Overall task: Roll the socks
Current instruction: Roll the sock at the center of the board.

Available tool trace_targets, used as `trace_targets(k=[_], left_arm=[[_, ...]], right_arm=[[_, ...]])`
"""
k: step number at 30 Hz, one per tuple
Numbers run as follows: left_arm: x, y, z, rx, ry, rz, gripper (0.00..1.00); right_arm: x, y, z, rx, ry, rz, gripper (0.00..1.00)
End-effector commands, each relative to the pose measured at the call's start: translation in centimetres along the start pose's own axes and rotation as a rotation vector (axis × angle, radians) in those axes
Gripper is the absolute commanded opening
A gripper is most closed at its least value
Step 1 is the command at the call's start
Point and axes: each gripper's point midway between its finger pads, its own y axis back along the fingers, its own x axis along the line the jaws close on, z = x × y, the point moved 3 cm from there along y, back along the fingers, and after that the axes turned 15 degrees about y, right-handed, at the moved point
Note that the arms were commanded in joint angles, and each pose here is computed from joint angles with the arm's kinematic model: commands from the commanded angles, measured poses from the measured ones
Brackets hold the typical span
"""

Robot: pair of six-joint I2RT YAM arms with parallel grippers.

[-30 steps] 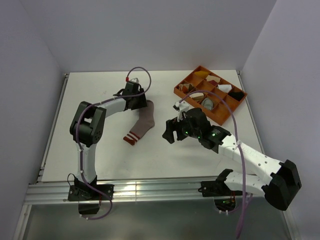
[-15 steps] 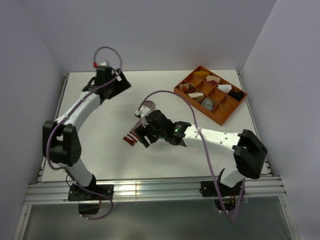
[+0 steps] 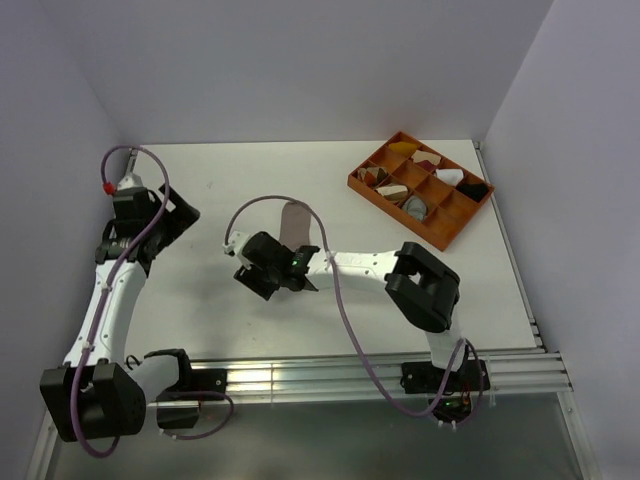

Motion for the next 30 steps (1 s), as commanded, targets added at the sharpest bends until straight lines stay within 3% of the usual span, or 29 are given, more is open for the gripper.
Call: trace_targets(k=[1, 10, 19, 30], left_arm=[[2.3, 0.1, -2.1, 0.043, -0.022, 0.011, 0.97], [3.5, -0.6, -3.0, 0.070, -0.031, 0.030, 0.96], [3.9, -0.6, -2.5, 0.070, -0.015, 0.020, 0.95], [4.2, -0.8, -2.3, 0.081, 0.002, 0.014, 0.95]], right_arm=[[0.0, -0.6, 1.4, -0.005, 0.061, -0.041, 0.67], [0.5, -2.9, 0.9, 0.075, 0.123, -0.123, 0.63], [1.8, -4.0, 0.3, 0.112, 0.159, -0.122, 0.47], [2.1, -4.5, -0.6, 0.165, 0.172, -0.130, 0.44]])
